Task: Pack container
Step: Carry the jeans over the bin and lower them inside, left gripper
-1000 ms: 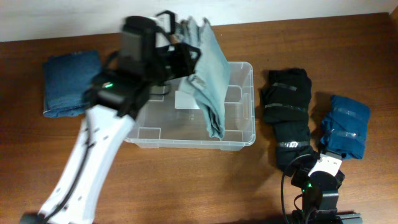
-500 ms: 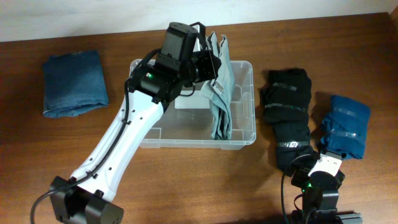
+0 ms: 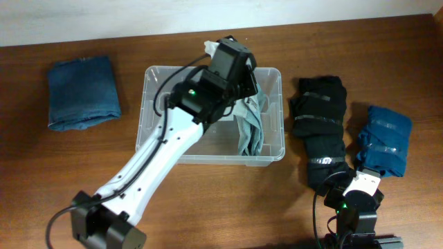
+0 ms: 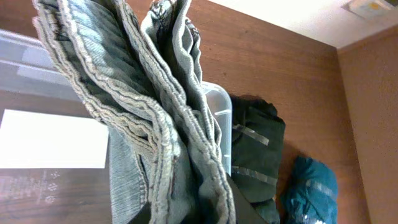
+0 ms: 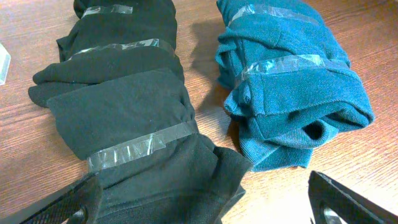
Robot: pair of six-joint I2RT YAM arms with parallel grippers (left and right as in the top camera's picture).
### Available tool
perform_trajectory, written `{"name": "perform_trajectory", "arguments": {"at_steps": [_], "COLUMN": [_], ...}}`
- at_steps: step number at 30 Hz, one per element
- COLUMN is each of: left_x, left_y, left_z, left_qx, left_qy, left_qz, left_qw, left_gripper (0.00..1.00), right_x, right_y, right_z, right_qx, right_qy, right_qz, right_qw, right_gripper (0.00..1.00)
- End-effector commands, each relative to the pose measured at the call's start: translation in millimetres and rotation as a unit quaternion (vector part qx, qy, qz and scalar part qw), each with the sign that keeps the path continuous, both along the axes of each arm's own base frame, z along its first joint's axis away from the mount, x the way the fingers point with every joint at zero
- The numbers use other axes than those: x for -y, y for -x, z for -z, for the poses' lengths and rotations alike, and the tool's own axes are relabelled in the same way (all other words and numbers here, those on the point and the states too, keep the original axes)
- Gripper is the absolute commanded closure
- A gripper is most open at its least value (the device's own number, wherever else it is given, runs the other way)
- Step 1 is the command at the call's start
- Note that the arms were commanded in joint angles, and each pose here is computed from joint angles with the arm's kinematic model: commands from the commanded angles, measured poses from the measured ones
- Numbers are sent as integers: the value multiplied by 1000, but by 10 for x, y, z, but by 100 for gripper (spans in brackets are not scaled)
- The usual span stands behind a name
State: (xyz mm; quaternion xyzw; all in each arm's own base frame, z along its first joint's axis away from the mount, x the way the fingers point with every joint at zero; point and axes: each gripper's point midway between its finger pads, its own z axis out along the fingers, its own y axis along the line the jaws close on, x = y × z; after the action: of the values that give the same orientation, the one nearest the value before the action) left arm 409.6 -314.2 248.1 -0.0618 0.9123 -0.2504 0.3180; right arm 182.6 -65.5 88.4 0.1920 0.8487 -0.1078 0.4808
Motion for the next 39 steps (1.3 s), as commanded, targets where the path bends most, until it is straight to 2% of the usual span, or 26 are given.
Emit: {"name": "perform_trajectory", "arguments": {"at_steps": [1, 6, 13, 16, 22, 31, 33, 34, 36, 39], "left_x": [22, -196, -525, -713, -1092, -1496, -1543, -1551, -1567, -1660], "left_y": [-40, -2, 45, 44, -59, -48, -16, -4, -1, -6], "left_z": [109, 261, 421, 484, 475, 549, 575, 582, 581, 557], "left_qx": [-11, -25, -37, -39, -19, -59, -72, -75, -75, -71], "left_qy": [3, -53, -149, -200, -294, -322, -321, -321, -325, -346], "left_qz": [-35, -55, -4, 26, 16, -19, -30, -32, -33, -47], "left_qw": [999, 997, 988, 979, 955, 945, 944, 944, 942, 934], "left_gripper": [99, 99, 99, 88, 76, 73, 69, 64, 0, 0], "right_x": [21, 21, 21, 21, 21, 21, 21, 21, 21, 21], "right_y": [5, 5, 6, 5, 5, 5, 5, 5, 5, 5], "right_z": [16, 16, 17, 16, 16, 16, 16, 16, 16, 16], "right_qx": [2, 2, 2, 2, 2, 2, 2, 2, 2, 2], "right_qy": [-3, -3, -2, -3, -3, -3, -3, -3, -3, -3], "right_qz": [8, 8, 8, 8, 8, 8, 8, 8, 8, 8], "right_qw": [1000, 1000, 1000, 1000, 1000, 1000, 1000, 1000, 1000, 1000], "right_gripper": [2, 2, 2, 2, 2, 2, 2, 2, 2, 2]}}
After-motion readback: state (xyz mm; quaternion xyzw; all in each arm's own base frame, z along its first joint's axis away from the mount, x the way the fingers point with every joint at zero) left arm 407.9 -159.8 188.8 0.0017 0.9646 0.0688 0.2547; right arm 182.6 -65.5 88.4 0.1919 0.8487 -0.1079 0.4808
